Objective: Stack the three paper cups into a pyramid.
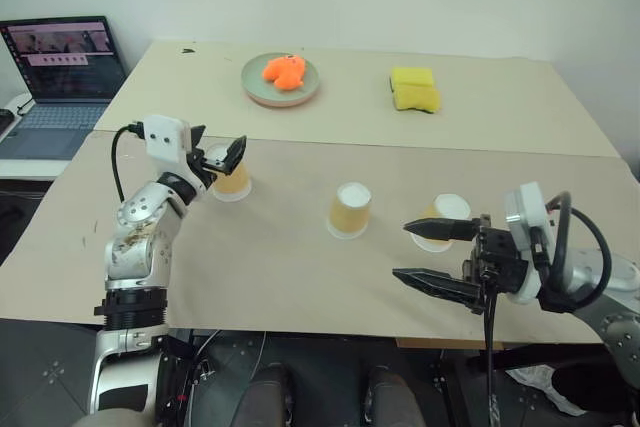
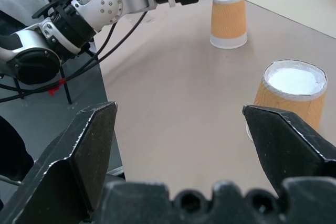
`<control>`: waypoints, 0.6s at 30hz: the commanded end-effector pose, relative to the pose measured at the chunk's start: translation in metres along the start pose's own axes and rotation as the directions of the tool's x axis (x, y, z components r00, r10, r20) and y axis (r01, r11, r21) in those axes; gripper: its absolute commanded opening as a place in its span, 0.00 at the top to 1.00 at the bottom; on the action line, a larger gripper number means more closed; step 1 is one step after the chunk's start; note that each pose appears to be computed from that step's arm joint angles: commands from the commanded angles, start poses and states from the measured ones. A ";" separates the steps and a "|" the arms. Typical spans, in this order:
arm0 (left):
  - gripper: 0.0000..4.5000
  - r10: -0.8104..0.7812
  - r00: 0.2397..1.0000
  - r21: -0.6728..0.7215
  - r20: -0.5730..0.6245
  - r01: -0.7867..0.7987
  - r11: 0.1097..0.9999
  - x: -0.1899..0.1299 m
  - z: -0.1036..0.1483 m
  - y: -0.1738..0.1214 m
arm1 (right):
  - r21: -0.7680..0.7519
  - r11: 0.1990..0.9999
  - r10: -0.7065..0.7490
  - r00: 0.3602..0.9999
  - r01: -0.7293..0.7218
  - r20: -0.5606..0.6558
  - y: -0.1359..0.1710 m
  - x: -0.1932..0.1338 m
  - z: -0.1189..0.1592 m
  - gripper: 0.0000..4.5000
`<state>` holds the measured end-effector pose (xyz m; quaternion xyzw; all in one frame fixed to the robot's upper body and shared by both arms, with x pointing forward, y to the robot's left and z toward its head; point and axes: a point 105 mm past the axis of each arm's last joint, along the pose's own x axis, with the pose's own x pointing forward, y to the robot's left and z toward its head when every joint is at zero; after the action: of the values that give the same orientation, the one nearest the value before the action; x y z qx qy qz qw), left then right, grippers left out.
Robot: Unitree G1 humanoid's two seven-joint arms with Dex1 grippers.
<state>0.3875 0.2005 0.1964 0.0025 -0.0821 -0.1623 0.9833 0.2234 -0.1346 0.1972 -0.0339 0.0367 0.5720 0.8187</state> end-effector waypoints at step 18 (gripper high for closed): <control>0.02 0.039 0.998 0.024 -0.040 -0.038 0.999 0.017 -0.021 0.003 | -0.037 0.999 -0.023 0.999 0.024 0.023 0.004 -0.006 0.009 0.00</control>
<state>0.4046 0.2020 0.1640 0.0005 -0.0382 -0.1385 0.9896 0.2220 -0.1396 0.1948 -0.0258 0.0411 0.5607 0.8266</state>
